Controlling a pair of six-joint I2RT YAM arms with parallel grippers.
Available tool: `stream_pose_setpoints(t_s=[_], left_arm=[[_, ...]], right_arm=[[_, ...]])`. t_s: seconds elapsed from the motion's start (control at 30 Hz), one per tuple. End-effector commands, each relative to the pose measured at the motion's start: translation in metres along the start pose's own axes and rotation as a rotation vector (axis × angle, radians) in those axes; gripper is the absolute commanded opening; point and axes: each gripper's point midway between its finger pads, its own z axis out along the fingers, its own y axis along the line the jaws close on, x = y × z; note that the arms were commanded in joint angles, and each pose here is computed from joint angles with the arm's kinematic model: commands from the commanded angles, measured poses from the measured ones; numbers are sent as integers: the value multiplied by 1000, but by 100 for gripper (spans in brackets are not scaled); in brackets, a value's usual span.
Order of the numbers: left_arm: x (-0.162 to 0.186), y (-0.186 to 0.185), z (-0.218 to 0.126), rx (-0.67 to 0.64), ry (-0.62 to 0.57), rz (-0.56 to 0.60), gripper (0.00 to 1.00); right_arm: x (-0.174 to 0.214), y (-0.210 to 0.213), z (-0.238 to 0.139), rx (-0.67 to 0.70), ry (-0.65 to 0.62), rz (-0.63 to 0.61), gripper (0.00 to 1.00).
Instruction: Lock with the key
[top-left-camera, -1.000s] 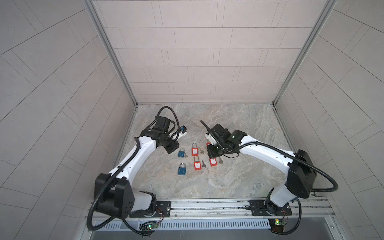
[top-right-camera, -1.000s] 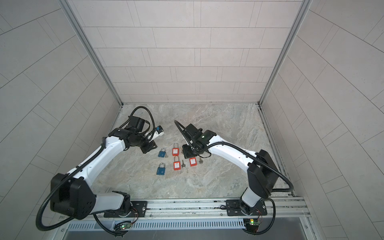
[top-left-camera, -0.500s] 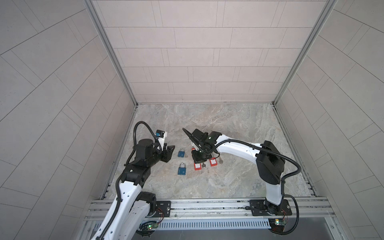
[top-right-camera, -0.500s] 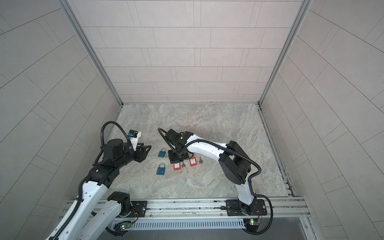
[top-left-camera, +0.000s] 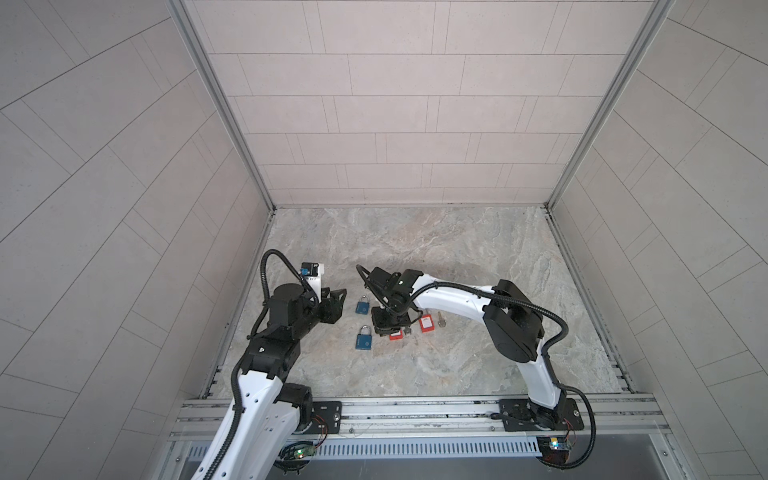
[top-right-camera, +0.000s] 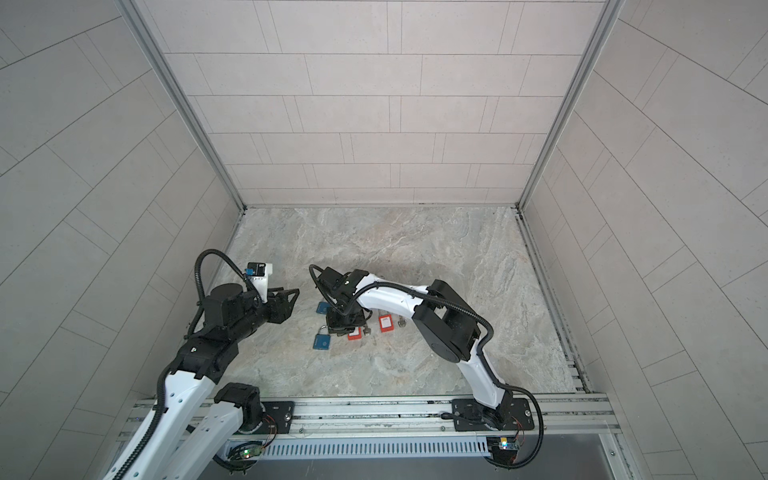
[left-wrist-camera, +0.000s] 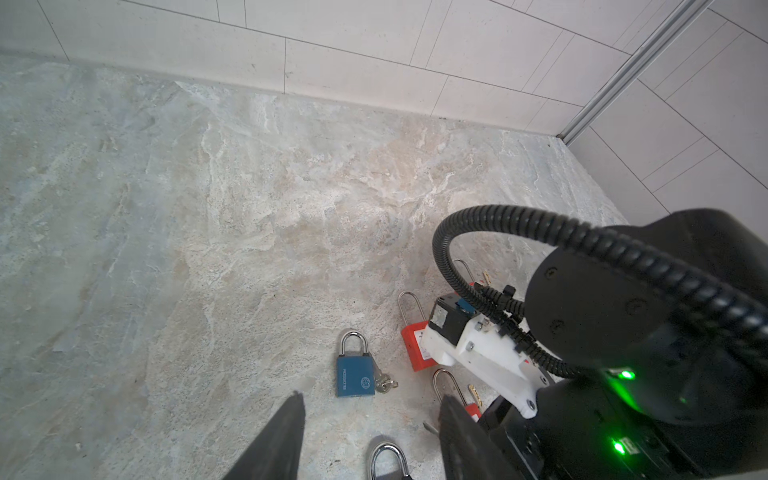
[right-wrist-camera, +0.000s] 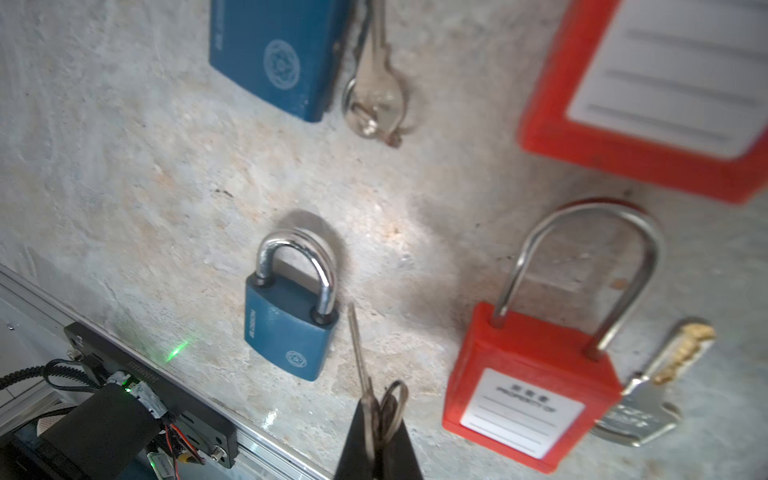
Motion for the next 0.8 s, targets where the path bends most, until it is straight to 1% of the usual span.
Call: stream_pose_setpoints(t_s=[0.0,0.13,0.2,0.33,0.47,0.57,0.67,0.77], left_arm=[[0,4,1,-13,-23,-36,57],[4,5,1,-11,-22,-39,57],[6,5,1,-10,-17,-37,58],[13,6,2,-14,0,-34,58],[16,7,1,-15,1,-36,58],[15,5,-2,-10,1,-32,58],[10,3,-5,-9,1,-21,58],[6,-1,-6,8,11,-21,58]], right_arm=[[9,-5,10,28,51,48,3],[12,-6,19,32,85,66,4],[13,-5,21,34,96,61,7],[12,-5,21,38,98,61,15],[10,2,17,22,90,37,30],[6,6,6,23,51,19,39],[2,10,-6,10,4,2,43],[2,15,-14,-15,-16,-16,45]])
